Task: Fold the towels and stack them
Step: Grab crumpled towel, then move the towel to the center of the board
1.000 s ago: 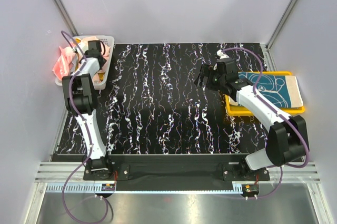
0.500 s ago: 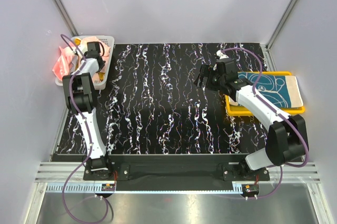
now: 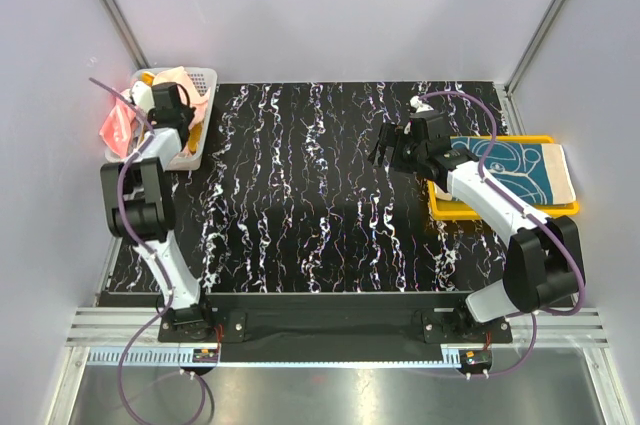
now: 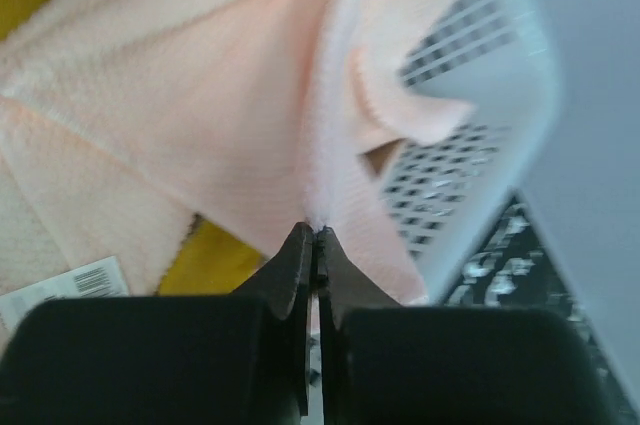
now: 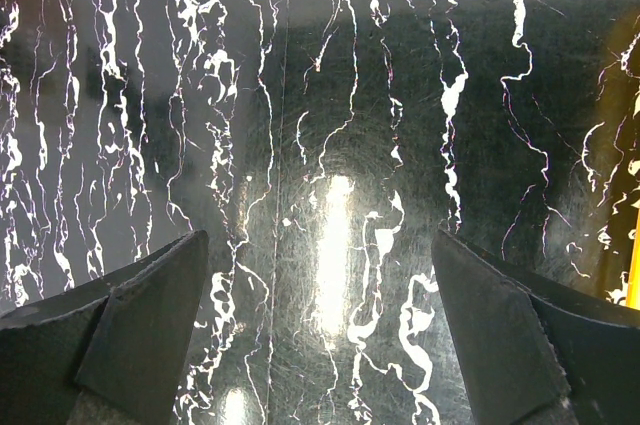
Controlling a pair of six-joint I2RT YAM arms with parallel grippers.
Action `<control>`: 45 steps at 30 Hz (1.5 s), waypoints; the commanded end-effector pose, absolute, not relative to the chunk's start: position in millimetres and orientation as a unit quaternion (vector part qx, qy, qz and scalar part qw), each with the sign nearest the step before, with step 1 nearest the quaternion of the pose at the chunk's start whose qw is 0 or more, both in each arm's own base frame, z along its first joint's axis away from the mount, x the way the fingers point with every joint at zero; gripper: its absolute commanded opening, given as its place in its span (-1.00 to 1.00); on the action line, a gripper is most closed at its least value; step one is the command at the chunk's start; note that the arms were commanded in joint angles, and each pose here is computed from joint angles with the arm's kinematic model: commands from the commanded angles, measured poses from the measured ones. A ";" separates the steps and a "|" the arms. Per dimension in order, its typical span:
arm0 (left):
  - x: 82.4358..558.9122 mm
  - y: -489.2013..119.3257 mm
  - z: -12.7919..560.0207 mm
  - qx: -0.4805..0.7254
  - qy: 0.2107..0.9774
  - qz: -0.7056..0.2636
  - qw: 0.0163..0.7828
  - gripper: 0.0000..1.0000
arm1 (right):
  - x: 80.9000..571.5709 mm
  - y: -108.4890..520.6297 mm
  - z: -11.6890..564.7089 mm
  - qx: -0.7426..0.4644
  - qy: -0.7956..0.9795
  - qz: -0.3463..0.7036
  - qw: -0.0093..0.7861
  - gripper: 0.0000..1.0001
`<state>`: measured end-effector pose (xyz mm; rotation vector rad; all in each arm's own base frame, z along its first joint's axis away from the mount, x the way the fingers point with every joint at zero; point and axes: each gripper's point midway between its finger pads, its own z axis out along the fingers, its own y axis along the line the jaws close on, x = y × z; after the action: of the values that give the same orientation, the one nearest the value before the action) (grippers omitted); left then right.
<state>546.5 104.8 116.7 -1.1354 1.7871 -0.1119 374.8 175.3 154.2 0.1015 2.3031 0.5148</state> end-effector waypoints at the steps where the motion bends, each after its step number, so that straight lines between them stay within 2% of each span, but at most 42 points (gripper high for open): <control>1: 559.1 103.3 218.1 -0.450 0.650 -0.117 0.601 -1.00 | 386.6 178.6 169.8 0.033 0.891 0.199 0.407 1.00; 11: 516.0 48.6 231.5 -0.407 0.651 -0.161 0.620 -1.00 | 388.8 178.4 172.9 0.031 0.890 0.197 0.410 0.99; 21: 462.9 -23.7 294.3 -0.321 0.668 -0.183 0.646 -1.00 | 388.6 174.0 183.3 0.033 0.886 0.190 0.422 0.99; 32: 405.5 -160.4 365.1 -0.131 0.732 -0.238 0.625 -1.00 | 386.4 164.3 214.7 0.039 0.873 0.179 0.452 1.00; 39: 355.5 -245.4 304.4 -0.039 0.792 -0.288 0.536 -1.00 | 375.5 151.0 225.5 0.060 0.867 0.165 0.466 0.99; 43: 301.8 -313.7 264.6 0.043 0.819 -0.326 0.470 -1.00 | 373.0 144.9 224.3 0.069 0.869 0.154 0.466 1.00; 45: 283.9 -326.6 248.1 0.064 0.832 -0.320 0.449 -1.00 | 372.3 141.4 224.1 0.072 0.870 0.145 0.467 0.99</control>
<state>310.1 -301.3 259.1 0.0628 2.0204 -0.7387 372.2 148.2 206.6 0.1478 2.1777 0.3929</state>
